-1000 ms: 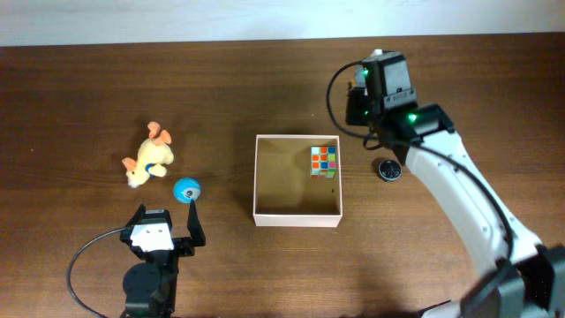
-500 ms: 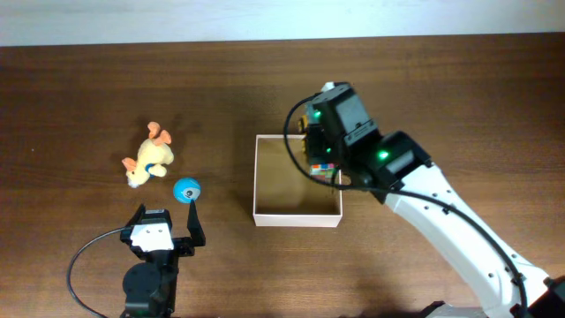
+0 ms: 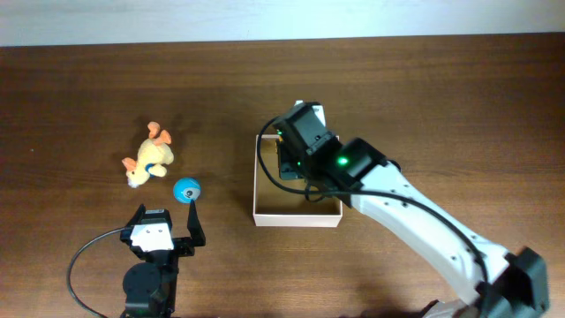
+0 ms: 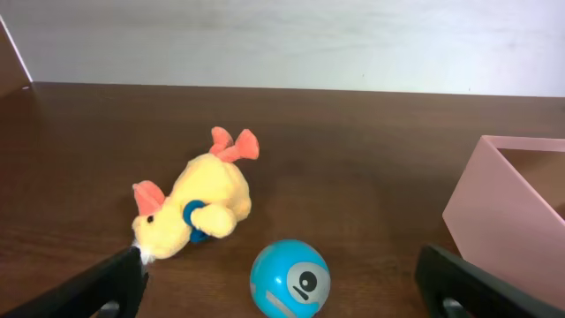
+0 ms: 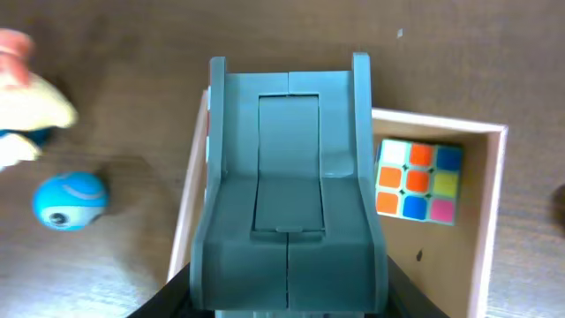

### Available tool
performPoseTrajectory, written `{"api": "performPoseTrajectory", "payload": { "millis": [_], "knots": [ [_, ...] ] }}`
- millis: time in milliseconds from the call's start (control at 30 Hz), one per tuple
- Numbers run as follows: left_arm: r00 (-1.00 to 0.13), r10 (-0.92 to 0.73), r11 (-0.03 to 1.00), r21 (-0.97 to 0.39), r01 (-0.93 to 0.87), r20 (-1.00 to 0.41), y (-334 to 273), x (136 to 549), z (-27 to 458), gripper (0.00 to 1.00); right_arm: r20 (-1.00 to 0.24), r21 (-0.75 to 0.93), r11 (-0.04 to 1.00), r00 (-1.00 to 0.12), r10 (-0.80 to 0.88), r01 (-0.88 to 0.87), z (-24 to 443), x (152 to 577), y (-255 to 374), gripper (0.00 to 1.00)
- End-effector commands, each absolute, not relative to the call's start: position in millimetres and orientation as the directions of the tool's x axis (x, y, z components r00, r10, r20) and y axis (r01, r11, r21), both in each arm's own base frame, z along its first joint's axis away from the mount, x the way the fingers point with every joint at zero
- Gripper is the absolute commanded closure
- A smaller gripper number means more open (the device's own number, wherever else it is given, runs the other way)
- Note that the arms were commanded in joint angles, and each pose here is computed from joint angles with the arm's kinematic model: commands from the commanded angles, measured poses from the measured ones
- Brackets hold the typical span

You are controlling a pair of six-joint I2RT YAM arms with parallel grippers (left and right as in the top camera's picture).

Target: Pack container

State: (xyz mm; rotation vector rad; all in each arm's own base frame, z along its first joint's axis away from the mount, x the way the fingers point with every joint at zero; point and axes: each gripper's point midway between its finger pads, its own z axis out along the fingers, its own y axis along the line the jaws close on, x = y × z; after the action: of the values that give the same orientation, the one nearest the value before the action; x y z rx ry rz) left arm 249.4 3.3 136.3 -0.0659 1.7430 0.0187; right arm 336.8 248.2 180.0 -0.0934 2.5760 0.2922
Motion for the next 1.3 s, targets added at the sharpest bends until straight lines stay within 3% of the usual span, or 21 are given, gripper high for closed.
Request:
{"api": "performPoseTrajectory", "payload": {
  "millis": [0,1267],
  "knots": [
    [-0.171,-0.016,0.999,-0.008,-0.049,-0.985,3,249,135,0.01,-0.498,0.196,0.978,-0.867,0.032,-0.077,165,339,254,0.6],
    [-0.171,-0.016,0.999,-0.007,-0.049,-0.985,3,249,135,0.01,-0.431,0.15,0.983,-0.902,-0.029,-0.104,103,334,290,0.59]
  ]
}}
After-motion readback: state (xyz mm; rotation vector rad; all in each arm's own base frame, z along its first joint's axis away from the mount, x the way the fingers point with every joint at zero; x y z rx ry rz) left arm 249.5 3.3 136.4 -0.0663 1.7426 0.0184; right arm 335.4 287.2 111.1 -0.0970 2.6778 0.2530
